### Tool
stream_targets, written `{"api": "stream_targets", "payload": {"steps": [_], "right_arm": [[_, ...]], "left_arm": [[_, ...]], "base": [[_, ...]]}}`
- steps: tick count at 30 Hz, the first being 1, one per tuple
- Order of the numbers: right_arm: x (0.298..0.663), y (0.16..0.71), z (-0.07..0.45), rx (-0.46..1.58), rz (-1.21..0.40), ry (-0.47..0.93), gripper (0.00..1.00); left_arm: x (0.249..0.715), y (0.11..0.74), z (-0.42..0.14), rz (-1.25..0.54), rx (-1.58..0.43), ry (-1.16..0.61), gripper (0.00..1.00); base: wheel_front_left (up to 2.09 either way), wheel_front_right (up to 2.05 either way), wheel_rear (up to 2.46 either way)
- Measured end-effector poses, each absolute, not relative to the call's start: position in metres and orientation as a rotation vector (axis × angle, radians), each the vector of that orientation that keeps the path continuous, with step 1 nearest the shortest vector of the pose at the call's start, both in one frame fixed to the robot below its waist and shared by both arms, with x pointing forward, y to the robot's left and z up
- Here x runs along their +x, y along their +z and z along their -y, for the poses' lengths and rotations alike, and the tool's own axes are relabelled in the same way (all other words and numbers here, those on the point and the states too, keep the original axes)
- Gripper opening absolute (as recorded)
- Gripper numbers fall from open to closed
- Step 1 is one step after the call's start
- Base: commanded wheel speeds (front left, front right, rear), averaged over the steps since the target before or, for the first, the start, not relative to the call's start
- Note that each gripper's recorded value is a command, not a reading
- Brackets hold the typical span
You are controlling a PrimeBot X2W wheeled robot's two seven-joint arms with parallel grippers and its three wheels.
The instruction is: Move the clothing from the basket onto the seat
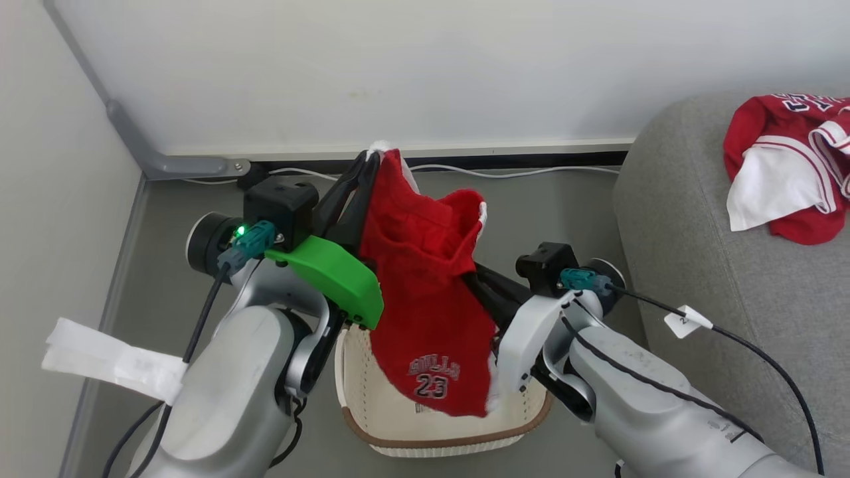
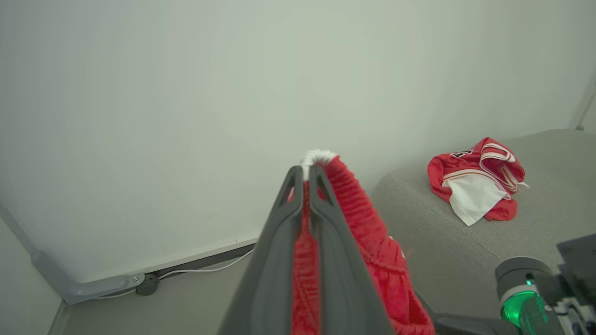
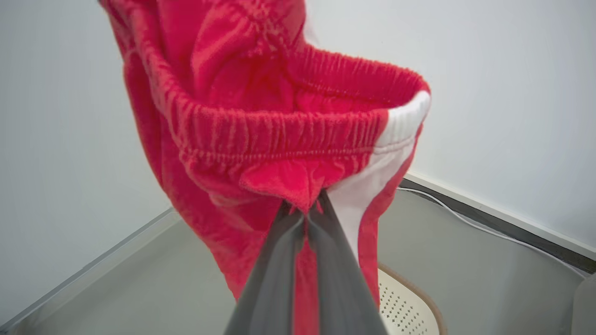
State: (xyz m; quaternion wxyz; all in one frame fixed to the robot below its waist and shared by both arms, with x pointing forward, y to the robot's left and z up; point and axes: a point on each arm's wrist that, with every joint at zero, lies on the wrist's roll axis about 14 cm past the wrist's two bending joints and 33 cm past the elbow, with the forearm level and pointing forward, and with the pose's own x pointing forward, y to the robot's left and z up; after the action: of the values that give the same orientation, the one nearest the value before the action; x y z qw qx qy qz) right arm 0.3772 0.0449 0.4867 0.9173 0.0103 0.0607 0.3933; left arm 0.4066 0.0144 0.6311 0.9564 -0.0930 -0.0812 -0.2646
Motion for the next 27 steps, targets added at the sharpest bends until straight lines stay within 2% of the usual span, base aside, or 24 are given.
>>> {"api": "stream_targets", "payload": {"steps": [5, 7, 8, 9, 10, 11, 19, 27], "right_arm": [[0.391, 0.494, -0.022, 0.044, -0.101, 0.736, 0.0], [0.402, 0.505, -0.006, 0.051, -0.068, 0.693, 0.0], [0.407, 0.512, 0.002, 0.053, -0.047, 0.672, 0.0], [0.412, 0.519, 0.009, 0.055, -0.025, 0.652, 0.0], [0.417, 0.526, 0.017, 0.056, -0.005, 0.633, 0.0], [0.421, 0.533, 0.025, 0.056, 0.014, 0.607, 0.0], [0.44, 0.572, 0.096, 0.024, 0.137, 0.42, 0.0], [0.439, 0.605, 0.162, -0.053, 0.233, 0.265, 0.0]], "left_arm": [[0.41, 0.62, -0.012, 0.134, -0.199, -0.539, 0.0], [0.411, 0.613, -0.01, 0.114, -0.211, -0.537, 0.32], [0.411, 0.609, -0.009, 0.104, -0.216, -0.54, 0.44], [0.411, 0.606, -0.007, 0.098, -0.22, -0.543, 0.62], [0.411, 0.603, -0.005, 0.091, -0.225, -0.548, 0.97], [0.41, 0.601, -0.002, 0.082, -0.231, -0.554, 1.0], [0.407, 0.591, 0.018, 0.066, -0.251, -0.608, 1.0], [0.388, 0.57, 0.046, 0.017, -0.256, -0.714, 1.0]], "base": [[0.0, 0.0, 0.0], [0.0, 0.0, 0.0], [0.0, 0.0, 0.0], [0.0, 0.0, 0.0], [0.0, 0.0, 0.0], [0.0, 0.0, 0.0], [0.0, 0.0, 0.0], [0.0, 0.0, 0.0]]}}
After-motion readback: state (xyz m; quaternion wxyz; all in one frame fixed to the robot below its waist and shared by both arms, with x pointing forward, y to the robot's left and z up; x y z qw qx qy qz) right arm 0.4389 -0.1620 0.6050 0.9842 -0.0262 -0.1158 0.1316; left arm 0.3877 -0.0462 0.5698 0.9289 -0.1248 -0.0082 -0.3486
